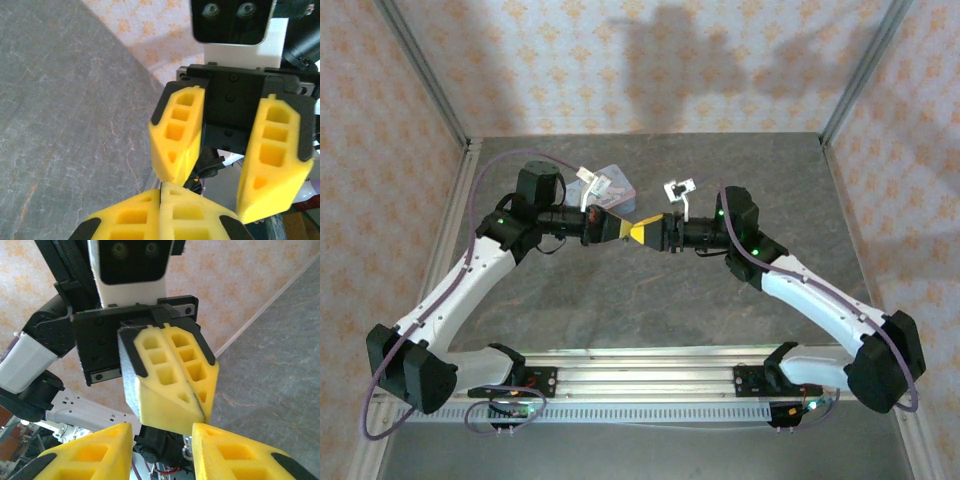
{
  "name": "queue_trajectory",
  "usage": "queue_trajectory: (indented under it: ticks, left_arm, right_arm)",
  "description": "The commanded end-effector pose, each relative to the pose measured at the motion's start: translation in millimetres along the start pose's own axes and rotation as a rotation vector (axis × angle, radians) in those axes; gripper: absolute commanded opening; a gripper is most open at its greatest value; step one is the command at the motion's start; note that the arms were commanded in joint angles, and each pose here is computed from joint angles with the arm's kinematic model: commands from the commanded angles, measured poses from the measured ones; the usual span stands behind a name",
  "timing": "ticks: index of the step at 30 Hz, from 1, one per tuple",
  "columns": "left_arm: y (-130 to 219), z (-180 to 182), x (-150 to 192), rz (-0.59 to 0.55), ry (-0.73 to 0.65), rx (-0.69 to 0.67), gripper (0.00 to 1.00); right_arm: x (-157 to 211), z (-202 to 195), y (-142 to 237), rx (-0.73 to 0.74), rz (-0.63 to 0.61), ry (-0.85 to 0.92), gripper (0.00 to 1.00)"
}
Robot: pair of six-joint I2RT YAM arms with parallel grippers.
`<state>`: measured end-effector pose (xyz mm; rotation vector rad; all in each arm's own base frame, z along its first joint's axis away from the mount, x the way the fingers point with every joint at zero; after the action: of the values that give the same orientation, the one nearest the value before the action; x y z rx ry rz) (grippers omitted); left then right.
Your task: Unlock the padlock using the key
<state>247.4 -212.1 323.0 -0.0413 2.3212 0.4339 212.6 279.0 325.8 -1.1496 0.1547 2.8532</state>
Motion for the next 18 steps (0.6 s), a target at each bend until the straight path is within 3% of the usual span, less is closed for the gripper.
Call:
queue_trajectory:
  ticks: [1, 12, 18]
  left_arm:
    - [6.2, -14.3, -18.4, -0.046, -0.045, 0.037, 0.0]
    - [6.1, -14.8, -24.1, -0.063, -0.041, 0.037, 0.0]
    - [5.6, -14.9, -24.5, -0.062, -0.038, 0.044, 0.0]
  right_arm:
    - [5.4, -0.7, -2.9, -0.031, 0.013, 0.017, 0.36]
    - [8.3, -1.5, -5.9, -0.053, 0.01, 0.003, 0.32]
    - [10.5, -1.1, -11.2, -0.064, 0.024, -0.003, 0.2]
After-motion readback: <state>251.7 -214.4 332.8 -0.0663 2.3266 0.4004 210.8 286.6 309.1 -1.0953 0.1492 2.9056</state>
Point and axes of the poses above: each hand's point on the last joint's axis, 136 mm out from that joint toward the fingers, its own y axis back along the fingers, its own z axis along the line the jaws close on, x = y × z, the point moved 4 cm from there along y, back along the fingers, and after that the axes turned 1 degree about -y, right-handed, at the moved point
